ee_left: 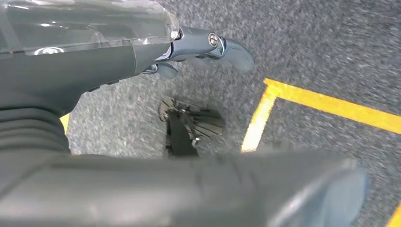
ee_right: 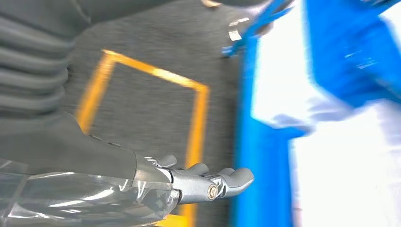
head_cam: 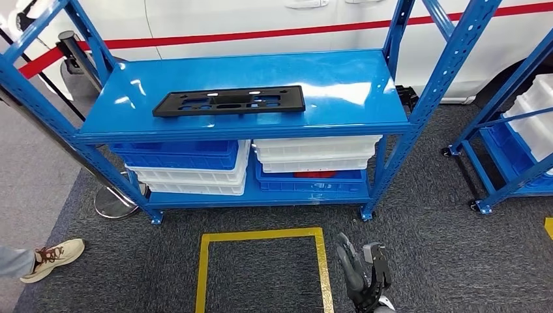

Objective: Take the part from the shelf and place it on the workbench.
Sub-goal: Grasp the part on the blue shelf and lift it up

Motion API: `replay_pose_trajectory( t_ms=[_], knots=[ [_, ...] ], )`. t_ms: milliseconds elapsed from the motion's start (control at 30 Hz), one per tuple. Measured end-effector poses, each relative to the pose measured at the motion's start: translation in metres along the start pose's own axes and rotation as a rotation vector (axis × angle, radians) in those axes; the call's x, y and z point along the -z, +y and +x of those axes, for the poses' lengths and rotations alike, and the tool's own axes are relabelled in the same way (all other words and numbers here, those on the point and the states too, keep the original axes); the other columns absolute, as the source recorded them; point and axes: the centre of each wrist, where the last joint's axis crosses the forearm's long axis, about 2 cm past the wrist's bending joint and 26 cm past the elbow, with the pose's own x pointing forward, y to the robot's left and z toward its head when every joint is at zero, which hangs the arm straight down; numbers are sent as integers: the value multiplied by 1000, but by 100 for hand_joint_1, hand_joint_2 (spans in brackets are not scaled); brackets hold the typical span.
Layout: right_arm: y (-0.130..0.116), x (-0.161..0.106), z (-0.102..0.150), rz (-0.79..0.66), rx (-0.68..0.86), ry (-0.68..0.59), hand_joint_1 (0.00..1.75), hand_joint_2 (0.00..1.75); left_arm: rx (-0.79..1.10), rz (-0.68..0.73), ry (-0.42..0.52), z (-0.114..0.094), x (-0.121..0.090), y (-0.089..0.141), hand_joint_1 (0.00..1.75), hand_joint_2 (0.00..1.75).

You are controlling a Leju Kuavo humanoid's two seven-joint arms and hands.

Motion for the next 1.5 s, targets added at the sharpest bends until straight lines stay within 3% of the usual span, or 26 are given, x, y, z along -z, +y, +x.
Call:
replay_pose_trajectory(
  t_ms=[300, 533, 767, 1000, 1200, 1500],
  knots=[
    [14, 38, 86, 104, -42, -418, 0, 0, -8, 11, 14, -4, -1, 2, 0, 0],
    [30, 49, 163, 197, -116, -735, 0, 0, -23, 19, 19, -5, -2, 0, 0, 0],
    [50, 40, 232, 312, -187, -1028, 0, 0, -47, 25, 31, -7, -3, -3, 0, 0],
    [76, 13, 291, 462, -223, -1312, 0, 0, -79, 34, 42, -9, -4, -4, 0, 0],
    [87, -10, 312, 573, -242, -1445, 0, 0, -116, 27, 43, -11, -5, -4, 0, 0],
    [84, -14, 311, 638, -278, -1431, 0, 0, -145, 25, 35, -11, -5, -6, 0, 0]
  ],
)
